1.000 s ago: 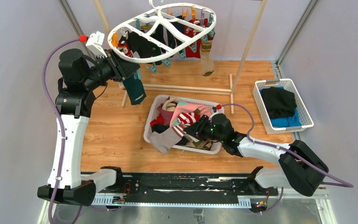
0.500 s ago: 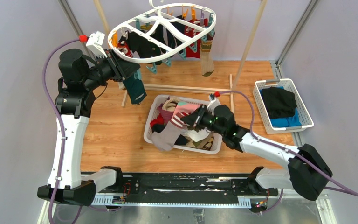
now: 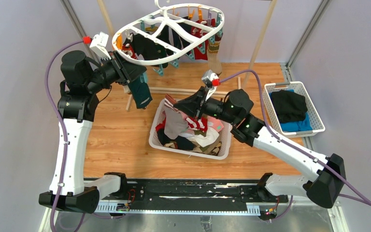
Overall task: Clip the socks to the hanger
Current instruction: Pick up the sock from the bin, then clamp the sock onto the hanger.
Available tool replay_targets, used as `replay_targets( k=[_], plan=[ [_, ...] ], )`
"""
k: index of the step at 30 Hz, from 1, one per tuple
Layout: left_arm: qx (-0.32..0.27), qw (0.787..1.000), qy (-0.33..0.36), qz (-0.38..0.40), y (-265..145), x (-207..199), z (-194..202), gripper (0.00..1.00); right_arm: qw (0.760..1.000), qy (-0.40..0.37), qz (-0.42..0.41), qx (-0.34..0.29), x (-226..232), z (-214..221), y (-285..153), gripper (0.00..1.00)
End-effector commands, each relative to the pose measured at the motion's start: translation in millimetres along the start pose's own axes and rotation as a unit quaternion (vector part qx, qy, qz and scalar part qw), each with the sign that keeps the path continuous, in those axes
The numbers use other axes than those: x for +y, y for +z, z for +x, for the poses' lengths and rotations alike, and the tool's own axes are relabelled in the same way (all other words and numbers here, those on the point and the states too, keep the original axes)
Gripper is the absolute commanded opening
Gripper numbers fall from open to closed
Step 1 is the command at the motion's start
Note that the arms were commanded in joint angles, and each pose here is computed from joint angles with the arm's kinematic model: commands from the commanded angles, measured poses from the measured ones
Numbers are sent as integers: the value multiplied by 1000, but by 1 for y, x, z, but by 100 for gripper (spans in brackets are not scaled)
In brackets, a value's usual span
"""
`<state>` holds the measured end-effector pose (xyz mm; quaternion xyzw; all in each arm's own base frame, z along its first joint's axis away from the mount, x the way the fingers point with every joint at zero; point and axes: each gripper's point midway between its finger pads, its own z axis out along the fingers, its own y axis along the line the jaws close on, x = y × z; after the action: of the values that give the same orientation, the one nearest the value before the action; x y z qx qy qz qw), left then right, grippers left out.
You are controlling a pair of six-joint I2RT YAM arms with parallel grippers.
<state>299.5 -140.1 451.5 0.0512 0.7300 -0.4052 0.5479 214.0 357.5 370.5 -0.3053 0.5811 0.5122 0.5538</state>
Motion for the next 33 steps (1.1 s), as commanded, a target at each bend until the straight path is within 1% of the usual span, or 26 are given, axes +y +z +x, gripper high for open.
replay_targets(
  k=[1, 4, 8, 13, 18, 21, 27, 33],
  plan=[
    [9, 1000, -8, 29, -1, -11, 4, 11, 993, -97, -60, -10, 15, -13, 20, 0],
    [10, 999, -8, 33, -1, -13, 4, 11, 989, -108, -103, -9, 25, -21, 36, 0],
    [11, 999, -12, 32, 0, -11, 6, 11, 987, -113, -113, -32, 25, -33, 55, 0],
    [16, 999, -13, 42, 0, -14, 8, 11, 985, -115, -126, -28, 20, -30, 77, 0],
    [17, 998, -5, 64, -2, -23, 6, 11, 977, -122, -172, -11, 26, -22, 89, 0],
    [19, 997, -2, 70, -2, -24, 6, 11, 978, -124, -167, -16, 18, -24, 94, 0],
    [25, 997, -2, 75, -1, -25, 8, 10, 981, -103, -156, -60, -1, -39, 94, 0],
    [31, 996, -3, 84, -1, -27, 11, 9, 980, -103, -159, -66, -6, -40, 99, 0]
  ],
)
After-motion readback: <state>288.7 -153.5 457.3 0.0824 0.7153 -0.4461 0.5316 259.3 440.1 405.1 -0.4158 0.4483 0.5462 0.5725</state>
